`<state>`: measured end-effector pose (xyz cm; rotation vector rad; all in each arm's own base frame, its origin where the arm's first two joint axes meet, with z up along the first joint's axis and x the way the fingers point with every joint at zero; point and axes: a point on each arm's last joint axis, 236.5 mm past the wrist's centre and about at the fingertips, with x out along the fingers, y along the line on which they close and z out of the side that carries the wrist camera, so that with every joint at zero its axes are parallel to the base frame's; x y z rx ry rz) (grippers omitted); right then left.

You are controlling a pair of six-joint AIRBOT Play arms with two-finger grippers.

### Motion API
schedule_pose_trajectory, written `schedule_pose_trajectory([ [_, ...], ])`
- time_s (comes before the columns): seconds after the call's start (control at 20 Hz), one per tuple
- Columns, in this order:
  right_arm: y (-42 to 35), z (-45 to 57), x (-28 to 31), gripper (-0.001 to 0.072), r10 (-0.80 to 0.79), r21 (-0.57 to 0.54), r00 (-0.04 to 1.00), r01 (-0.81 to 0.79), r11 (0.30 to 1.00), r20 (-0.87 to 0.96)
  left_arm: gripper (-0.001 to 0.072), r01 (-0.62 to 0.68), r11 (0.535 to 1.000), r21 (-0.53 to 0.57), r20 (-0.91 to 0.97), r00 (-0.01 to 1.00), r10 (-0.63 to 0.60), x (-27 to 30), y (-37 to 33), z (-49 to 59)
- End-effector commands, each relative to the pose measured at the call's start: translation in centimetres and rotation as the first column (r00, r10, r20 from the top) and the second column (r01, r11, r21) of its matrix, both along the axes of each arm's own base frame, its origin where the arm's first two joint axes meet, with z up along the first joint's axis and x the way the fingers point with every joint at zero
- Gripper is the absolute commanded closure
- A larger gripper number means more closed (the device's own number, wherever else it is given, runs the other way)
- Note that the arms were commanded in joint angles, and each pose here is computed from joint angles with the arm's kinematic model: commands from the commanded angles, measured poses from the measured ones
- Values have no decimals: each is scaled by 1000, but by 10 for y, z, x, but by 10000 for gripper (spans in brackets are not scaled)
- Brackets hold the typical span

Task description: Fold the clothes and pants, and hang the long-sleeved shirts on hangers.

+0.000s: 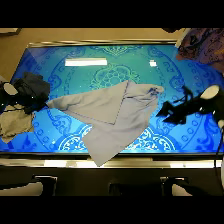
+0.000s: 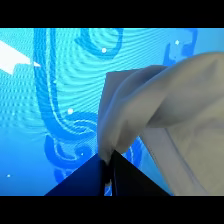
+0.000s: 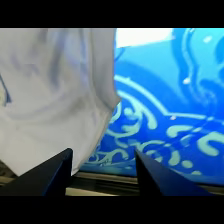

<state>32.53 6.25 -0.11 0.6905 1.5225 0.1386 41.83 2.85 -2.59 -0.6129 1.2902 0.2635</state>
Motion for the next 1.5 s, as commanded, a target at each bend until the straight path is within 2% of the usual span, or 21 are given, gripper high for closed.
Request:
schedule_pose_trajectory([
  [0.0,64,-36,-64,225,-44,121,998,49,991,-38,688,3,1000,-3,-14,1000,-3,-3,-1,0],
  [0.15,100,-66,-108,162,13,127,993,2,992,-119,687,-1,1000,-4,-14,1000,1,-3,-1,-1],
  [0.4,129,-80,-100,166,-42,84,997,47,995,-59,687,-1,1000,-3,-14,1000,1,-3,-1,-1],
  [0.8,172,-99,-99,196,-74,139,993,87,987,-94,687,-2,1000,3,-7,1000,2,-1,1,-1],
  [0.9,180,-106,-108,339,-45,128,994,58,990,-103,687,-2,1000,6,-7,1000,2,-1,1,-1],
  [1.0,181,-105,-107,621,-43,128,994,55,990,-96,688,-1,1000,6,-7,1000,1,-1,1,-1],
  [1.05,180,-103,-101,683,-38,126,997,46,991,-71,688,-1,1000,6,-7,1000,1,-1,1,-1],
  [1.2,180,-67,-61,683,-9,137,997,-2,991,74,688,-1,1000,7,7,1000,1,0,1,4],
  [1.3,163,-15,-12,683,6,115,972,-34,993,234,688,0,1000,19,66,998,-2,8,3,29],
  [1.45,103,111,65,683,-30,44,855,9,999,518,688,-2,998,58,251,968,-13,32,9,105],
])
